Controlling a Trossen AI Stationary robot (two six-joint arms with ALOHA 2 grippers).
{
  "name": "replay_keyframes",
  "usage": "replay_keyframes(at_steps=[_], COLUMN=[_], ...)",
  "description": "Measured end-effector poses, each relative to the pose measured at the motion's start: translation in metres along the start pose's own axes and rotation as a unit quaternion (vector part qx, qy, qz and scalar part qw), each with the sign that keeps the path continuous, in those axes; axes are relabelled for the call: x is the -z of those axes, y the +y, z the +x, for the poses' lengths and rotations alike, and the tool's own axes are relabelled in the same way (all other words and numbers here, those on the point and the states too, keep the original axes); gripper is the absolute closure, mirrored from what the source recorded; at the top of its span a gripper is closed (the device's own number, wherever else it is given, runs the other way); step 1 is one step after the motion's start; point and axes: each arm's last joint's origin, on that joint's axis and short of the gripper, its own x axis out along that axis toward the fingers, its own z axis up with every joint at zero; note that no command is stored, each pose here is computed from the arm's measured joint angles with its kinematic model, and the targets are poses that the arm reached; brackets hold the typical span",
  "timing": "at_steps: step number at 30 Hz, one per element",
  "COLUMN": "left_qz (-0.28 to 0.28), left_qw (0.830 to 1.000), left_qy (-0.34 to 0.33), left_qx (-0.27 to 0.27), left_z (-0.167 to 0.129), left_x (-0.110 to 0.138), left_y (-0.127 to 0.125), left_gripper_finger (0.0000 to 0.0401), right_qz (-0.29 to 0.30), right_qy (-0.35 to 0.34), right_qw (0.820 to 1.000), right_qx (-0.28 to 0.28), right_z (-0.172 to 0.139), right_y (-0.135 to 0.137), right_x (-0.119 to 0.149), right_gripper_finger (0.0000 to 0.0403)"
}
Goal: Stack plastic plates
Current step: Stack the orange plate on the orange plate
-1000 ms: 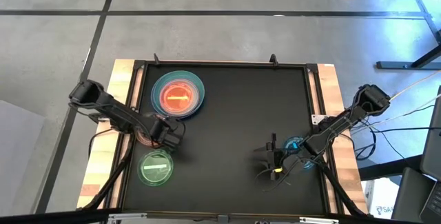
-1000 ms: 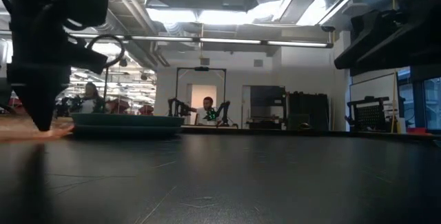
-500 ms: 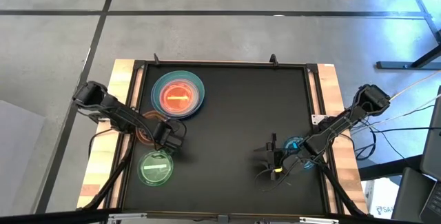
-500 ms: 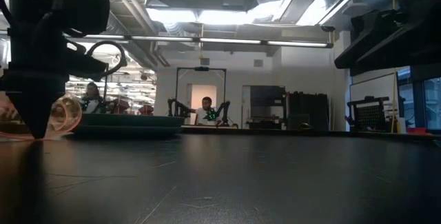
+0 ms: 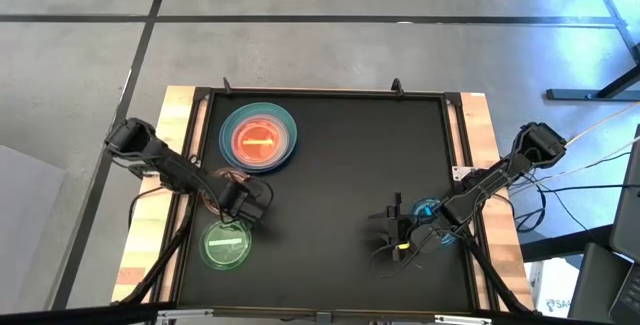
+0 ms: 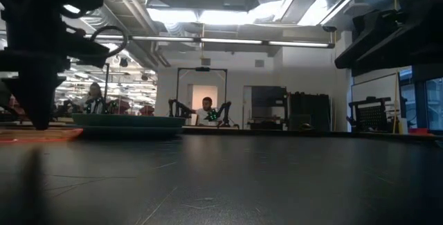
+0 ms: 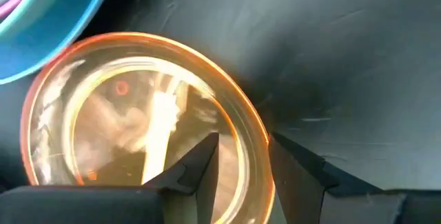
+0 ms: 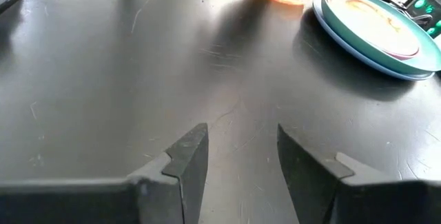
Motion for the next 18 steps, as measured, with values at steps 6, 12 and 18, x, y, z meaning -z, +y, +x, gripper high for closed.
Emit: replay_keyframes(at_steps=[6, 12, 18], left_qz=[-0.012, -0.013, -0.030], left_qw=[1.000, 0.999, 0.998], left_qy=[-0.004, -0.031, -0.044], left_qx=[0.005, 0.002, 0.021], left_z=[-0.003, -0.005, 0.005], left_x=[0.003, 0.006, 0.009], left_y=[-0.004, -0.007, -0.008], left_gripper_finger=[0.0280, 0.0280, 0.0280], right_qz=[0.008, 0.007, 0.008], right_qy=[-0.003, -0.003, 0.000], right_qw=[1.000, 1.000, 1.000], right_qx=[0.000, 0.002, 0.002], right_z=[0.000, 0.000, 0.000], right_y=[0.000, 0.000, 0.000], right_x=[-0.001, -0.001, 0.000], right_gripper_finger=[0.0237, 0.0237, 0.0237])
